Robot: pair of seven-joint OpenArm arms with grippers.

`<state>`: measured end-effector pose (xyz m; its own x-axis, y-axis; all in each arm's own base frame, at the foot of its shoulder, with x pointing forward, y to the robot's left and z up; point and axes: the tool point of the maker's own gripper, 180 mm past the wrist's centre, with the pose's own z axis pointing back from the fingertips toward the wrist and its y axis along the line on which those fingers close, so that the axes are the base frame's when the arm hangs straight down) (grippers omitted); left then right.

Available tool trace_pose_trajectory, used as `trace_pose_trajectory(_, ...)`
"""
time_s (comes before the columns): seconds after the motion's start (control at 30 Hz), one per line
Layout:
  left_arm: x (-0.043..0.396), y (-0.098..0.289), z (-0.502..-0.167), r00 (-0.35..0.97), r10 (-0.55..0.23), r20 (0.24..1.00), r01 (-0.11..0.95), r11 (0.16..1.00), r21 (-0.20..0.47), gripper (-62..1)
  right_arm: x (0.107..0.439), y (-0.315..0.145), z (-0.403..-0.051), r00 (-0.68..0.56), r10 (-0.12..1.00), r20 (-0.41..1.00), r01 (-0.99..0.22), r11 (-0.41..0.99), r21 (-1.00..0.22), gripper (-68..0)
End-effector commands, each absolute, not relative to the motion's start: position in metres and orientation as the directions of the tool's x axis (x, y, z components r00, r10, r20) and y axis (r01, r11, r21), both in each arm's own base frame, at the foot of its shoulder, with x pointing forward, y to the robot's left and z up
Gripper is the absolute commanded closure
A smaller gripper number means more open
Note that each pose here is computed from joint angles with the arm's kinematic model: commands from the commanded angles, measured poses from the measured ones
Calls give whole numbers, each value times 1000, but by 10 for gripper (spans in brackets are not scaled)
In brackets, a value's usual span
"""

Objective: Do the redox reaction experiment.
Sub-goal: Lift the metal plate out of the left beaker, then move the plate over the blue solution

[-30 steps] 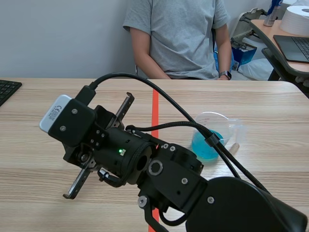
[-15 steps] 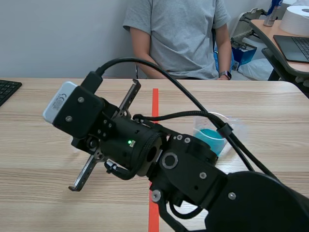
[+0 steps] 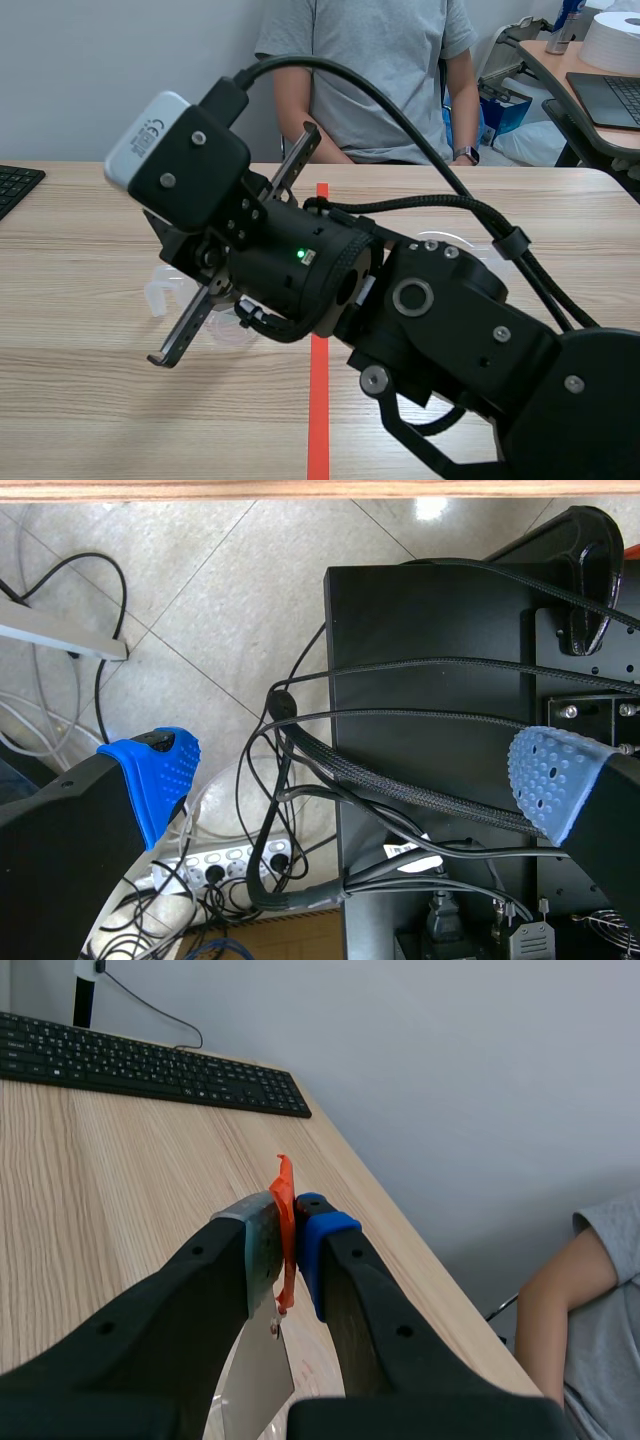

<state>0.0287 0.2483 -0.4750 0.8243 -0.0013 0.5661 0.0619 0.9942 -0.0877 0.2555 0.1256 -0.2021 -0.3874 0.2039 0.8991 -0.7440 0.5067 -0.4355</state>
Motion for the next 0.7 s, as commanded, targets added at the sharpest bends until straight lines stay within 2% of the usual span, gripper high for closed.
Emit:
trace_pose_trajectory(0.0, 32, 246, -471, 813, 8, 583, 57, 994, -93, -623, 261, 123, -179, -426, 177, 887, -719, 529, -451, -11)
trace_pose_trajectory(0.23, 31, 246, -471, 813, 8, 582, 57, 994, -93, -623, 276, 105, -149, -439, 179, 880, -670, 587, -454, -11)
trace_pose_trajectory(0.5, 32, 243, -470, 811, 13, 584, 65, 992, -112, -623, 281, 82, -117, -420, 133, 898, -685, 602, -410, -11)
trace_pose_trajectory(0.67, 29, 243, -471, 816, 12, 578, 65, 991, -113, -623, 283, 62, -105, -421, 146, 895, -680, 602, -418, -11)
